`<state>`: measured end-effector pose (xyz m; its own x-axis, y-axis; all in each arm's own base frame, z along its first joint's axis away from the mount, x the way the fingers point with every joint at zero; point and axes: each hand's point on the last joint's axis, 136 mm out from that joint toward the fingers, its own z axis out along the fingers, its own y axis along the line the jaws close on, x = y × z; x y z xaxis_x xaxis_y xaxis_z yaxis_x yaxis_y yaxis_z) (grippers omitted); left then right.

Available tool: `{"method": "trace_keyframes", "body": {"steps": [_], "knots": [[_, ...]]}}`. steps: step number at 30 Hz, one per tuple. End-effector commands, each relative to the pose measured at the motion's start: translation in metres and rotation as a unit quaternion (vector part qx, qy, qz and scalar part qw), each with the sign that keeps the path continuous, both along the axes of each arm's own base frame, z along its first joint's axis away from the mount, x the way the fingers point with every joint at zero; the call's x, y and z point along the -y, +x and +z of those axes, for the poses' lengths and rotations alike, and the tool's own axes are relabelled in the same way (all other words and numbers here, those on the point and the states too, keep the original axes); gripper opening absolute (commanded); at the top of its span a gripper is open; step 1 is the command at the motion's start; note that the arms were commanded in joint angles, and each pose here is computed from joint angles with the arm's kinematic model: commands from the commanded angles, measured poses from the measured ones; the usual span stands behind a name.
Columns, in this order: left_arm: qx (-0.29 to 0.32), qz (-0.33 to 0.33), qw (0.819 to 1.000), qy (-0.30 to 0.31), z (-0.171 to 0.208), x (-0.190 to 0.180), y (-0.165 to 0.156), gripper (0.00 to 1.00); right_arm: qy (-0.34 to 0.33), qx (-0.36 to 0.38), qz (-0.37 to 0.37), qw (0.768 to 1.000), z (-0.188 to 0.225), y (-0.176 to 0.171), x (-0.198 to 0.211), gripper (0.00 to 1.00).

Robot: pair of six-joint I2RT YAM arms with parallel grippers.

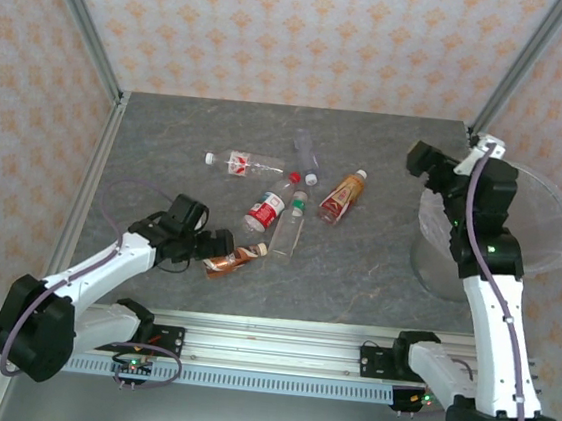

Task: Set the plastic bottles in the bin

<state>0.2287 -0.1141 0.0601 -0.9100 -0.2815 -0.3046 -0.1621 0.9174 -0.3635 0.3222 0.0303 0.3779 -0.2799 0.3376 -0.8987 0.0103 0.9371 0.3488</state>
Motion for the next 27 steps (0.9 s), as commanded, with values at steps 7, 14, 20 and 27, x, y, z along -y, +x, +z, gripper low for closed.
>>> {"method": "trace_keyframes", "body": {"steps": [7, 14, 20, 27], "knots": [[0.035, -0.055, 0.998, 0.005, -0.006, 0.017, -0.016, 1.0, -0.03, 0.019, 0.109, 0.993, 0.017, 0.012, -0.091, 0.99], [0.043, -0.092, 0.995, 0.003, -0.009, 0.032, -0.02, 1.0, -0.083, -0.01, 0.162, 0.983, -0.013, 0.024, -0.143, 0.99], [0.047, -0.138, 0.989, 0.02, -0.014, 0.039, -0.029, 1.0, -0.114, -0.024, 0.172, 0.978, -0.03, 0.031, -0.157, 0.99], [0.05, -0.17, 0.982, 0.056, -0.023, 0.043, -0.035, 1.0, -0.124, -0.009, 0.156, 0.98, -0.025, 0.032, -0.15, 0.99]]}}
